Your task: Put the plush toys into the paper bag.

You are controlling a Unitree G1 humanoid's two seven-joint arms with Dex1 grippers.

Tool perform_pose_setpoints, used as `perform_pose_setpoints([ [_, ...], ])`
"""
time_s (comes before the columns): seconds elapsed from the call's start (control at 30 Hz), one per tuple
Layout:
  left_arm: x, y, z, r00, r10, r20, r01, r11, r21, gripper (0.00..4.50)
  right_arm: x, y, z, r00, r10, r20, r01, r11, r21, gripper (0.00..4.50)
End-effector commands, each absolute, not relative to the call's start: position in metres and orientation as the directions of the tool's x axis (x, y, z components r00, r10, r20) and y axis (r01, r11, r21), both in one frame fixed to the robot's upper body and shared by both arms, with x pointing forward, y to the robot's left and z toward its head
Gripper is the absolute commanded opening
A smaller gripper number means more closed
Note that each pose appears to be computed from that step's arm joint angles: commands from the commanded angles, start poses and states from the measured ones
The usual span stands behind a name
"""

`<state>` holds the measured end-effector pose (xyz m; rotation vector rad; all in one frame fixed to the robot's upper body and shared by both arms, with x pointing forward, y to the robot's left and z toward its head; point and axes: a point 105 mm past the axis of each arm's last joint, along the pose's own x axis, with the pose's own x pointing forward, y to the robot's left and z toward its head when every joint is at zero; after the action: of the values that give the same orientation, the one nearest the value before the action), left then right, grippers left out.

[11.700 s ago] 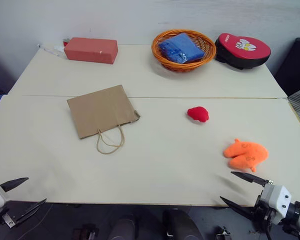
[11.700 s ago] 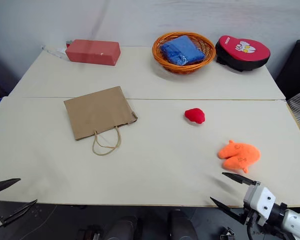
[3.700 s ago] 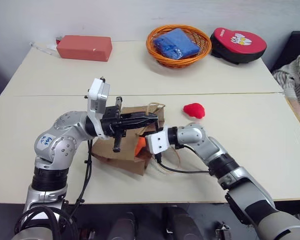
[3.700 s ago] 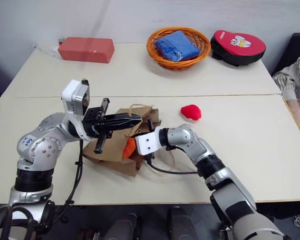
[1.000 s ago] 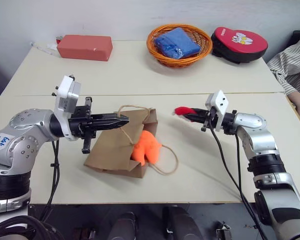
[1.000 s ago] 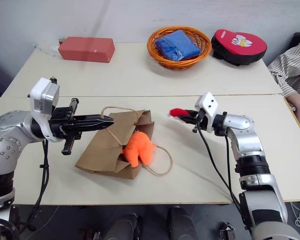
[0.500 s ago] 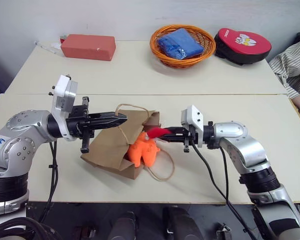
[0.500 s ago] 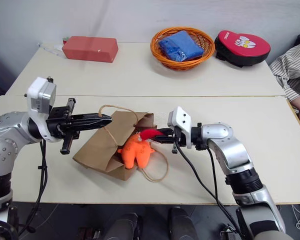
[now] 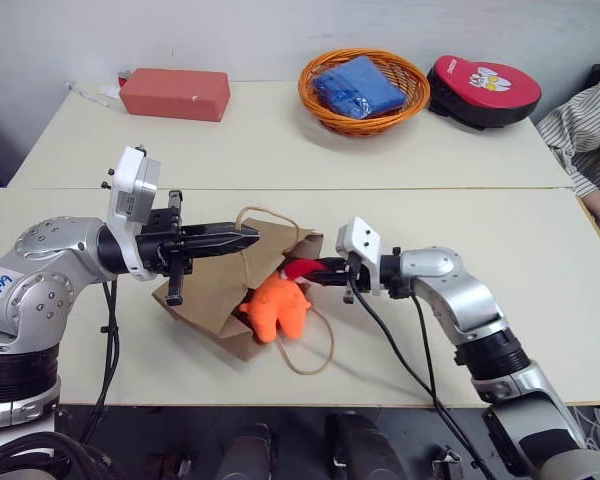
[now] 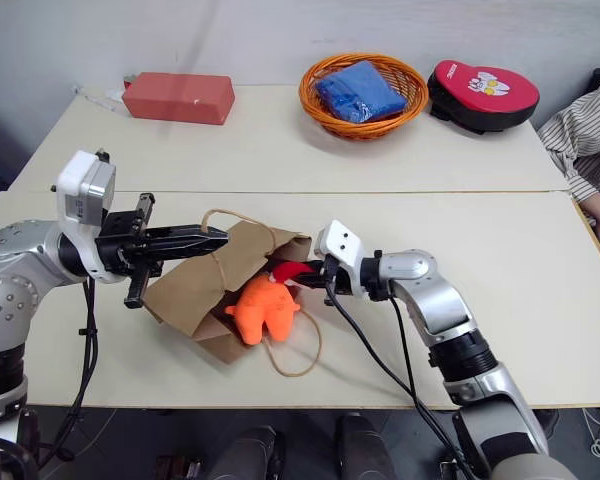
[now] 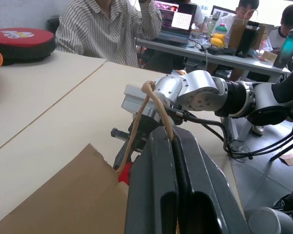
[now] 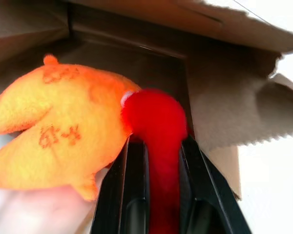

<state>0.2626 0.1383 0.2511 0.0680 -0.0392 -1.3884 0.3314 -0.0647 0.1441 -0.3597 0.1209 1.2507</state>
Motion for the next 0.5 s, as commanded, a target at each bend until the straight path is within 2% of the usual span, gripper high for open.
perform_pose_setpoints([
  [0.03, 0.256, 0.134, 0.26, 0.156, -0.988, 0.009, 0.981, 0.156, 0.117, 0.0, 0.322, -0.079, 0.16, 0.305, 0.919, -0.249, -0.94, 0.25, -0.23, 0.23],
  [0.2, 0.255, 0.133, 0.259, 0.159, -0.987, 0.015, 0.981, 0.159, 0.113, 0.0, 0.296, -0.07, 0.15, 0.2, 0.943, -0.265, -0.972, 0.158, -0.172, 0.23],
  [0.5, 0.255, 0.132, 0.26, 0.163, -0.986, 0.022, 0.98, 0.165, 0.116, 0.0, 0.275, -0.048, 0.135, 0.152, 0.957, -0.249, -0.986, 0.129, -0.105, 0.23],
])
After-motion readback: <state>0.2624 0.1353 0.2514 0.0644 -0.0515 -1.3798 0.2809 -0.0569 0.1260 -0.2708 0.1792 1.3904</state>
